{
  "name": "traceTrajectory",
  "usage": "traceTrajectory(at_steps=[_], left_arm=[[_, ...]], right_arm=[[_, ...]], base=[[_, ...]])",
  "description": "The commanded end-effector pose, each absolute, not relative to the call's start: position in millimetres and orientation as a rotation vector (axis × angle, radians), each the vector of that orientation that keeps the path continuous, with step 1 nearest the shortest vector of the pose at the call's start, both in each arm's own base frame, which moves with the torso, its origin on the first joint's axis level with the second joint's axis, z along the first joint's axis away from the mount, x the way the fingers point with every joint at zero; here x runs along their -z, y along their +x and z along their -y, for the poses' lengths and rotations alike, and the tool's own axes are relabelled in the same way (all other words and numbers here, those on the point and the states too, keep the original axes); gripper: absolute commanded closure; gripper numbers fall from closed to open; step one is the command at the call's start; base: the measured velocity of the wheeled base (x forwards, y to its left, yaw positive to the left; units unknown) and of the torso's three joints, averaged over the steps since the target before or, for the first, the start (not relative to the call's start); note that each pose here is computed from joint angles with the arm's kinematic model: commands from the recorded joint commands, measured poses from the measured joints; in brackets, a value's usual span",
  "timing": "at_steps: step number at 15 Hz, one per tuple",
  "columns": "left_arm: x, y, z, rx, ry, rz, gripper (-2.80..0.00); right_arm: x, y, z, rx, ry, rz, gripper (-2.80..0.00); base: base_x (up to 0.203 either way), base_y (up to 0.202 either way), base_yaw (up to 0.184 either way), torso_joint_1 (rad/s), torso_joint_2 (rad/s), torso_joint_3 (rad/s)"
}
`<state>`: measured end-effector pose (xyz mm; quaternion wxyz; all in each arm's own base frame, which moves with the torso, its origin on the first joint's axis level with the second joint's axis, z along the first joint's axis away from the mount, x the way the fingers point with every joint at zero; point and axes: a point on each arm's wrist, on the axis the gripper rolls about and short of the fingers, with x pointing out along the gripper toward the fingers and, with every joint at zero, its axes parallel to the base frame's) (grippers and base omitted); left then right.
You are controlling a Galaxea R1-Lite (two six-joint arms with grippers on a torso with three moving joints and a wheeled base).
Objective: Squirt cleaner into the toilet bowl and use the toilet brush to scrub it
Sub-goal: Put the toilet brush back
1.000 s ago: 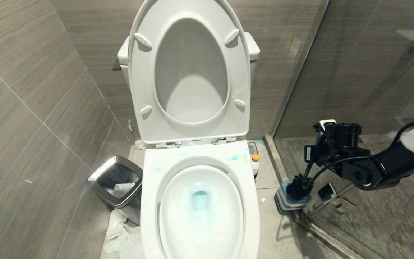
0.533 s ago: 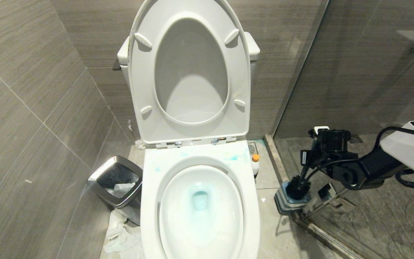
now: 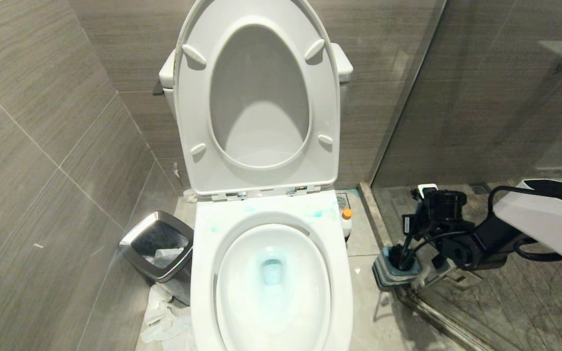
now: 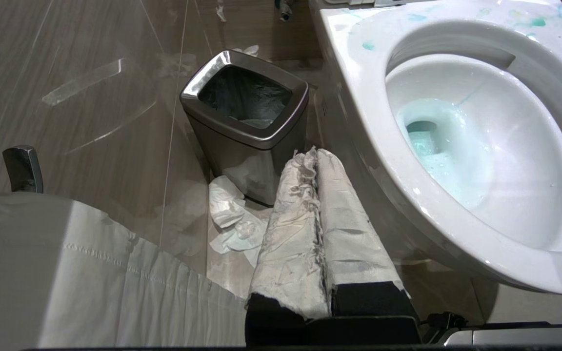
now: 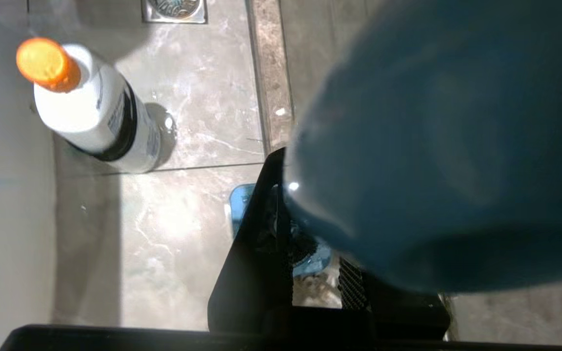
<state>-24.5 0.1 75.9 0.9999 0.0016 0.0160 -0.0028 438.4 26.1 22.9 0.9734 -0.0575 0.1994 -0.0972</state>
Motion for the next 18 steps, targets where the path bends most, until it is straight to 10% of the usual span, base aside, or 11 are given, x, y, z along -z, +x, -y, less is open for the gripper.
traceTrajectory(at_steps=[1, 6, 7, 18], left_arm=[[-76.0, -24.4, -0.1, 0.006, 0.003, -0.034, 0.00], [-76.0, -24.4, -0.1, 0.006, 0.003, -0.034, 0.00], [-75.8, -24.4, -0.1, 0.005, 0.003, -0.035, 0.00], [-76.0, -24.4, -0.1, 0.006, 0.003, -0.034, 0.00]], right_arm=[[-17.5, 438.0, -25.3, 0.196, -0.134, -0.415, 0.00], [-16.5, 438.2, -21.9, 0.204, -0.137, -0.418, 0.00], [-20.6, 438.0, -21.4, 0.203, -0.149, -0.411, -2.80], [-62.2, 352.9, -15.6, 0.184, -0.222, -0.487, -2.80]], base=[[0.000, 0.000, 0.000, 0.000, 0.00, 0.000], [0.000, 0.000, 0.000, 0.000, 0.00, 0.000], [0.000, 0.000, 0.000, 0.000, 0.00, 0.000], [0.000, 0.000, 0.000, 0.000, 0.00, 0.000]])
